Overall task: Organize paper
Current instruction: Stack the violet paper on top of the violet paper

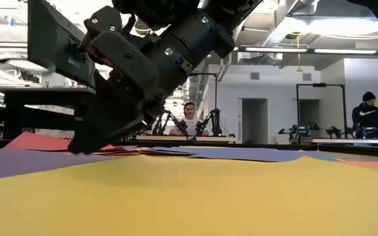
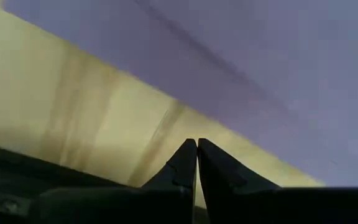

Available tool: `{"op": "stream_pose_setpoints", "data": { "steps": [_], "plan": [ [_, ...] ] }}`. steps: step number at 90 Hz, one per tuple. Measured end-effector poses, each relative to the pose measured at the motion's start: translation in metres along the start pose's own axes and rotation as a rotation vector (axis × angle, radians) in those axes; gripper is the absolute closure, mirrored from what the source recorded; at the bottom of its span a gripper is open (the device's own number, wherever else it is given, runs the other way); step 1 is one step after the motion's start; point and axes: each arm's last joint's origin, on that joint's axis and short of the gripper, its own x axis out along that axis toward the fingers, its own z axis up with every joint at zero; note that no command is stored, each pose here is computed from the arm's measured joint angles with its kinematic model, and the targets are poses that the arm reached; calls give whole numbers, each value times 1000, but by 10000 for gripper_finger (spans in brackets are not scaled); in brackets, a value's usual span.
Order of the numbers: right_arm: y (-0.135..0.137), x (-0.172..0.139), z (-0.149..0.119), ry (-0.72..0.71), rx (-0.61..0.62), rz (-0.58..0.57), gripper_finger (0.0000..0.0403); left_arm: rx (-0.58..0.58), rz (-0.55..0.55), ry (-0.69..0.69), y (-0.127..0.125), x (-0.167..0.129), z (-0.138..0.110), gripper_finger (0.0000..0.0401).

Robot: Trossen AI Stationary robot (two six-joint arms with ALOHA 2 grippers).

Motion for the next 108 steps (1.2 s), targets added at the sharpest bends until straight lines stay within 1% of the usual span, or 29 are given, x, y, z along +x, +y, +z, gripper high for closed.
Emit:
{"op": "stream_pose_setpoints", "data": {
  "steps": [5, 18, 47, 79, 108],
  "plan": [
    [3, 0, -1, 4, 7, 4, 257, 4, 13, 31, 0, 8, 1, 401],
    [9, 0, -4, 26, 0, 10, 257, 22, 27, 54, 0, 16, 3, 401],
    [3, 16, -8, -13, 14, -1, 257, 22, 10, 42, -2, 17, 4, 401],
    [2, 18, -3, -76, 17, 7, 257, 43, -7, 21, -4, 17, 5, 401],
    [2, 28, -2, -147, 14, 20, 257, 56, -7, 10, -4, 17, 6, 401]
  ]
}}
